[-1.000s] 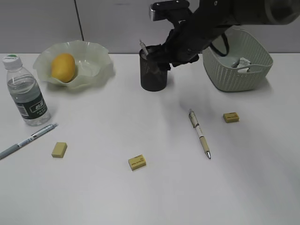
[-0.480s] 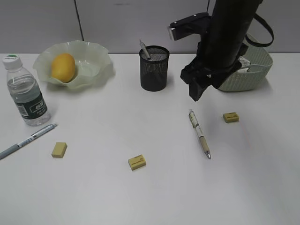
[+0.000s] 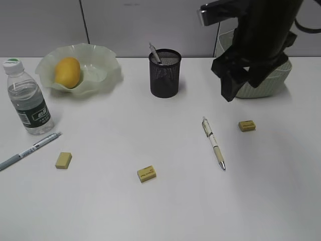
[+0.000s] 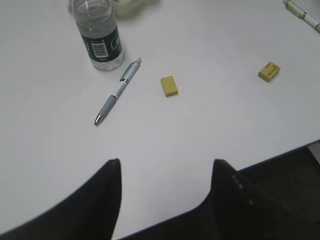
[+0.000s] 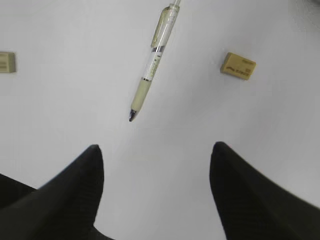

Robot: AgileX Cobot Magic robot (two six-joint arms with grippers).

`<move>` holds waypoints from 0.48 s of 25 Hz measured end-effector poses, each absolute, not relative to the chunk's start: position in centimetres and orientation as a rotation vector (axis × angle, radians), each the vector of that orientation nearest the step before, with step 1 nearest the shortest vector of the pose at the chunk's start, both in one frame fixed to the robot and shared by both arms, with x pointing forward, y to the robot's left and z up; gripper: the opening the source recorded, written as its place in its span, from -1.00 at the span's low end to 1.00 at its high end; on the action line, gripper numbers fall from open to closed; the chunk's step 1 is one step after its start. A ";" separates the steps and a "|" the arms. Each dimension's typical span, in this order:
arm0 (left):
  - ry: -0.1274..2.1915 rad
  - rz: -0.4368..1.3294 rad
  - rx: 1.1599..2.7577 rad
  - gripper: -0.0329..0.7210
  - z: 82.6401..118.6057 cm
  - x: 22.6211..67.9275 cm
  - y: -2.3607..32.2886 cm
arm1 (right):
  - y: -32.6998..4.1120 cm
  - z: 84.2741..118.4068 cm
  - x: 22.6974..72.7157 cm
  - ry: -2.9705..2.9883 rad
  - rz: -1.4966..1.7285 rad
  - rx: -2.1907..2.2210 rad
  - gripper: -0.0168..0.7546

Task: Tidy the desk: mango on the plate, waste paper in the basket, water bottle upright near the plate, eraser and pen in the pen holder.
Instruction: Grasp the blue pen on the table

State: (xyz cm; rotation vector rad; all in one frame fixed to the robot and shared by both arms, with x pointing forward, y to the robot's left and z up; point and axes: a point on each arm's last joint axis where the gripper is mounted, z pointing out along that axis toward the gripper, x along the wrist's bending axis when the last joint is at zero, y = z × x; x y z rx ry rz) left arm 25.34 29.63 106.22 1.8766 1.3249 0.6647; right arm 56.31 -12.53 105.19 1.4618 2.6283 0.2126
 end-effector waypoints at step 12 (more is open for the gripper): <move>1.320 0.669 1.870 0.24 106.3 25.4 29.6 | -17.8 110.4 46.6 2.519 0.373 1.500 0.40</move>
